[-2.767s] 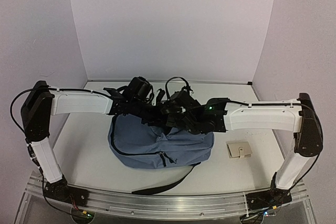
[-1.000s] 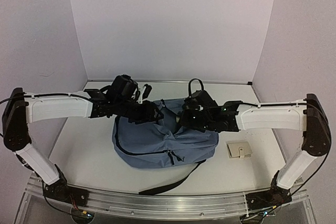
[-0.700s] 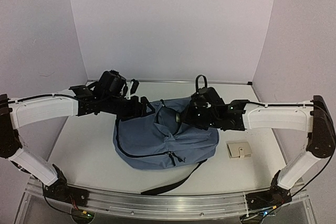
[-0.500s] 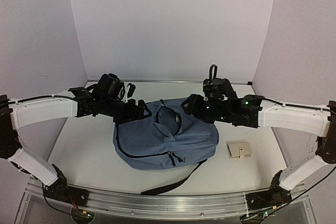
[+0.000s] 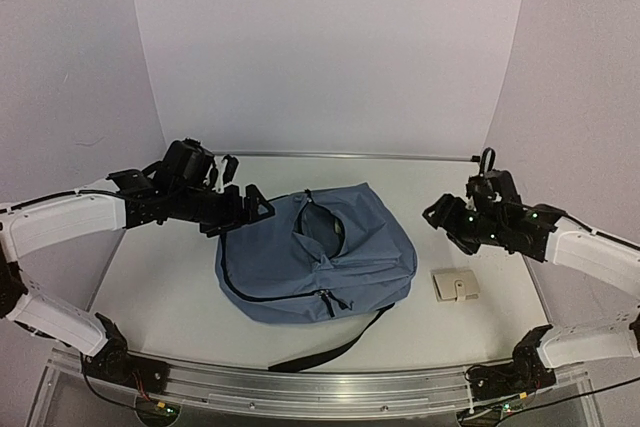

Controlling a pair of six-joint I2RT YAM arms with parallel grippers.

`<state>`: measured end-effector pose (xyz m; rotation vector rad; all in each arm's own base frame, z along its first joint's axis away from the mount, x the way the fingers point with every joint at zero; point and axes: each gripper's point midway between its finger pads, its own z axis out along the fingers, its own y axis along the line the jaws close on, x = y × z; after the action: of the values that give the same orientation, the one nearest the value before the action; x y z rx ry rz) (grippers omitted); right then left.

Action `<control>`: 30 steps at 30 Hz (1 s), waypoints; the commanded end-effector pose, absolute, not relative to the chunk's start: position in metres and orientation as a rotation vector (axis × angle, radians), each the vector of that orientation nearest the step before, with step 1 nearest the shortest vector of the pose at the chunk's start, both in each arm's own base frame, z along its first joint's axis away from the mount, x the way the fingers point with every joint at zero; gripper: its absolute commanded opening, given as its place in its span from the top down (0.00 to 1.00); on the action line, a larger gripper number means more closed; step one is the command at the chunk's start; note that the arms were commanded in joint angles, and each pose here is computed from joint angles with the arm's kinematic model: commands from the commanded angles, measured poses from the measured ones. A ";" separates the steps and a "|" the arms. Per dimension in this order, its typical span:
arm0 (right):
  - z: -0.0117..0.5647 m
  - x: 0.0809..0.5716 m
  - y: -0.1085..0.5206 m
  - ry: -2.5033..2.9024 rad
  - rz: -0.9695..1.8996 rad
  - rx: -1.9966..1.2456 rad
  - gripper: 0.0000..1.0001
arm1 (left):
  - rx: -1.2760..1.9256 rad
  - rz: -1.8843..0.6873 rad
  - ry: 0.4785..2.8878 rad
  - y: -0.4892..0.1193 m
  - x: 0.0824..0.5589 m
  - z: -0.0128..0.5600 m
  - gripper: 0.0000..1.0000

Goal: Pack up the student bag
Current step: Pick up the personal item from the center of the board.

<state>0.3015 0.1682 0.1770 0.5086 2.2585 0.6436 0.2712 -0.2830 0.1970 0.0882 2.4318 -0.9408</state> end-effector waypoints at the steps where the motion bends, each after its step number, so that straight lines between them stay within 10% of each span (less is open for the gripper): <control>1: 0.122 0.285 0.129 2.366 0.637 0.679 0.22 | 0.037 -0.936 2.443 -0.271 0.269 0.198 0.03; 30: 0.031 0.239 0.055 2.257 0.547 1.410 0.39 | -0.015 -0.934 2.441 -0.255 0.272 0.197 0.00</control>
<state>0.2356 0.0602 0.0345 1.3604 2.2871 0.5784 0.2701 -0.2566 0.1814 -0.0308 2.4888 -0.9087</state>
